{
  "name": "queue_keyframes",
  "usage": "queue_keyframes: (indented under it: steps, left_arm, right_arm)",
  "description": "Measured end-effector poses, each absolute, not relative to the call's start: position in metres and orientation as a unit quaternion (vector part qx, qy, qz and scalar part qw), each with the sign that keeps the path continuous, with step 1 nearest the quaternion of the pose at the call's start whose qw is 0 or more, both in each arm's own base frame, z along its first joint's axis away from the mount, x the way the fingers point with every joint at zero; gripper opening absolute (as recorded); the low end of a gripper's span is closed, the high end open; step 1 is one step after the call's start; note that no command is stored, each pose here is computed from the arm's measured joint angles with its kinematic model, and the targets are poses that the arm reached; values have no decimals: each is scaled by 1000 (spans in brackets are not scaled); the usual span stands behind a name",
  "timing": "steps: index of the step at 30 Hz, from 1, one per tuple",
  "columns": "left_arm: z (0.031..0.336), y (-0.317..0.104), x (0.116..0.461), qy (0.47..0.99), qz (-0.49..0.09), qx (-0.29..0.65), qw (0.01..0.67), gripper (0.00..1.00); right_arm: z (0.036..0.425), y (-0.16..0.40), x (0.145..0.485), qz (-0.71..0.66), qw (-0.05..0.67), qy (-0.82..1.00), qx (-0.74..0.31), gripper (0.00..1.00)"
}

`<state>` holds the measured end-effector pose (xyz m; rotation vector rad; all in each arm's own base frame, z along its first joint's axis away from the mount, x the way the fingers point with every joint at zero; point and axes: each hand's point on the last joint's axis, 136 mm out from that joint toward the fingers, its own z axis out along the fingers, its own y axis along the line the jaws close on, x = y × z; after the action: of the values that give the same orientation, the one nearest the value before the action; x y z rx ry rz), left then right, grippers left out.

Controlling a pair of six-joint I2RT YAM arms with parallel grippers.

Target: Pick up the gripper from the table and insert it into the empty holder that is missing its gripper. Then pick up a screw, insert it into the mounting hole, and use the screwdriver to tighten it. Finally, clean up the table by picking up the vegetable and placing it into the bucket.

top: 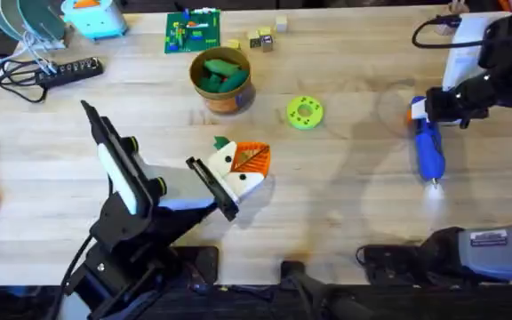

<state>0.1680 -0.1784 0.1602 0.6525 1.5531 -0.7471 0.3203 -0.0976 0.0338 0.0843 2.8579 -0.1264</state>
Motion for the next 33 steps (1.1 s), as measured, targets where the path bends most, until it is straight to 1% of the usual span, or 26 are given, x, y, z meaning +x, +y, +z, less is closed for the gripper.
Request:
queue_keyframes:
  steps: [12, 15, 19, 25, 29, 33]
  left_arm:
    - [160, -178, 168, 671, -323, 282, 605, 6]
    - [160, -178, 168, 671, -323, 282, 605, 6]
    - [160, -178, 168, 671, -323, 282, 605, 6]
    - [160, -178, 168, 671, -323, 282, 605, 6]
    - [160, -178, 168, 671, -323, 282, 605, 6]
    - [160, -178, 168, 671, -323, 282, 605, 6]
  right_arm:
    - [40, -94, 306, -34, 100, 994, 37, 23]
    - [53, -95, 311, -36, 118, 991, 51, 23]
    - [98, -92, 320, -37, 194, 978, 59, 23]
    - [190, -78, 328, -24, 353, 934, 50, 23]
    - [254, -55, 333, 16, 478, 878, 23, 23]
    - [293, -16, 329, 87, 575, 813, -23, 23]
